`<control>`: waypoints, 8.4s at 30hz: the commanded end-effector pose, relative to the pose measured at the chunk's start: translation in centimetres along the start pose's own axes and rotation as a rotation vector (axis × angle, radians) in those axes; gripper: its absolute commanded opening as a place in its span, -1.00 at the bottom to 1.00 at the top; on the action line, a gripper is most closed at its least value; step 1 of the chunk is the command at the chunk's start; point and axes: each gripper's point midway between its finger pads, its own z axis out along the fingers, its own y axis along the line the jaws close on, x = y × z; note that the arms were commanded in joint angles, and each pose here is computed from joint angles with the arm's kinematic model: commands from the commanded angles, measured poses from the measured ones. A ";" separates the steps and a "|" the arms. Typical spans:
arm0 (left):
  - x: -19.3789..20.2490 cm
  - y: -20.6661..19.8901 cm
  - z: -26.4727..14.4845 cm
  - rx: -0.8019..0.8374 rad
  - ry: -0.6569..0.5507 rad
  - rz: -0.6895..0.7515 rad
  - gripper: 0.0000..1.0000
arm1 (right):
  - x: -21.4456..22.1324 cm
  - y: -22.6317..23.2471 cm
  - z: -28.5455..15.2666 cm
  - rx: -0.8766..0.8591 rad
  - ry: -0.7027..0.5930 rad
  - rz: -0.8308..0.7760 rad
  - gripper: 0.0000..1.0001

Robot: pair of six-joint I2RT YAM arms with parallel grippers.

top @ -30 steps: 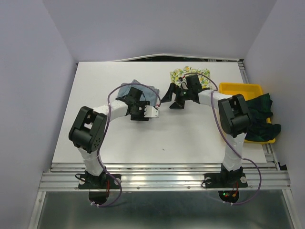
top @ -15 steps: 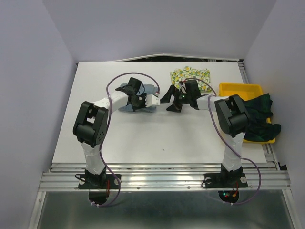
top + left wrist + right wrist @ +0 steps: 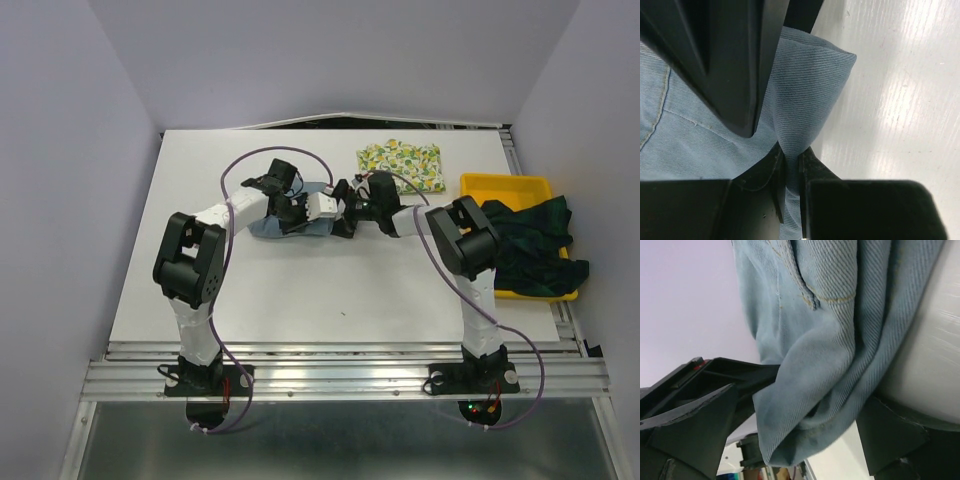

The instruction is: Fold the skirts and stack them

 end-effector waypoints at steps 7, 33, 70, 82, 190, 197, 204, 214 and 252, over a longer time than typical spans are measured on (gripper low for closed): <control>-3.0 1.5 0.2 -0.039 -0.097 -0.204 -1.00 | 1.0 0.2 2.0 -0.040 -0.047 0.148 1.00; -5.3 2.1 0.7 -0.023 -0.153 -0.320 -0.37 | -3.4 -5.4 3.1 0.223 -0.236 -0.079 -0.02; 1.8 6.5 -2.5 -0.028 -0.469 -1.488 0.18 | -12.4 4.2 -4.3 0.492 -0.278 -1.062 -0.99; 1.6 4.6 1.6 0.036 -0.435 -1.549 -0.49 | -13.2 5.0 -4.4 0.497 -0.300 -1.087 -0.99; -25.8 15.7 -3.6 -0.085 -0.813 -0.578 -0.13 | -26.5 3.8 -25.0 0.486 -0.683 -0.699 0.36; -28.2 13.8 1.3 0.146 -0.910 -0.734 -0.17 | -24.2 -1.2 -20.9 0.408 -0.524 -0.586 -0.09; -24.2 13.9 7.8 0.171 -0.851 -0.893 -0.24 | -22.2 -8.8 -19.5 0.510 -0.427 -0.500 -0.04; -23.7 15.0 6.5 0.099 -0.825 -0.760 -0.06 | -23.3 -2.9 -21.6 0.490 -0.416 -0.666 0.47; -12.4 8.7 -14.3 -0.158 -0.451 -0.505 0.97 | -7.9 -20.1 -46.2 1.162 0.349 -0.879 0.59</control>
